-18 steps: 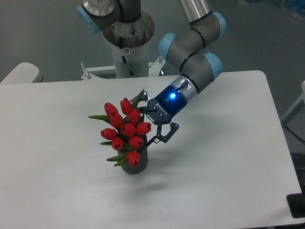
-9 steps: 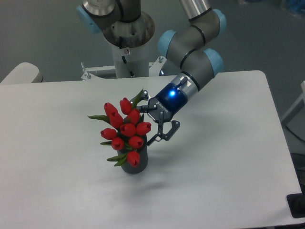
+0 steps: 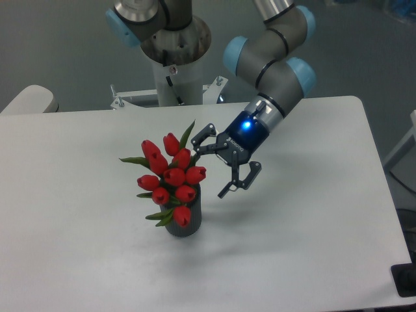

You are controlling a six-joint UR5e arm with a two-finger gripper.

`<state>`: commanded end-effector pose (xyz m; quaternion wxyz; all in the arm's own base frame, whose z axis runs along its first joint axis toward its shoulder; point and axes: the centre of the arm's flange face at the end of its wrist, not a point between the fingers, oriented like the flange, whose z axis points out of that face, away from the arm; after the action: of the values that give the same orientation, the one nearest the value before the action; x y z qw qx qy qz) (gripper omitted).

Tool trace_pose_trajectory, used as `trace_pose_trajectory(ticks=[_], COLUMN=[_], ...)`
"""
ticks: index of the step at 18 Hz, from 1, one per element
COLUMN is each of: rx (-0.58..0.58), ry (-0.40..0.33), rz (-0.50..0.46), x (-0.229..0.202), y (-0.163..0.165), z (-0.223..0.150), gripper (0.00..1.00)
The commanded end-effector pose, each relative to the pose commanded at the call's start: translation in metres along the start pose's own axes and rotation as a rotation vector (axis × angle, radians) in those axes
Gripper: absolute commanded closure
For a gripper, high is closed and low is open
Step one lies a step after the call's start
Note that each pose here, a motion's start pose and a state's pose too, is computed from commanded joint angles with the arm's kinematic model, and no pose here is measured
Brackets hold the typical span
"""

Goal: Insert the flowers into the vase

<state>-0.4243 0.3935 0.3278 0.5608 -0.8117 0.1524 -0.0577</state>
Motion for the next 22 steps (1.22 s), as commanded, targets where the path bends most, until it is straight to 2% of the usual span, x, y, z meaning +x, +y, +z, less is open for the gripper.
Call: trace_pose_trajectory(ticks=[4,8,16,19,22], rx=[-0.157,-0.36,-0.526,-0.567,-0.694], ry=[-0.071,-0.156,-0.269,-0.273,-0.257], rz=[0.065,0.085,0.209,0.221,0.312], x=[-0.035,-0.081,-0.172,-0.186,-0.199], y=[-0.022,-0.039,-0.063,-0.057,-0.05], z=[-0.023,-0.04,-0.057,-0.059,-0.063], gripper=[0.0,0.0,0.0,0.0,0.0])
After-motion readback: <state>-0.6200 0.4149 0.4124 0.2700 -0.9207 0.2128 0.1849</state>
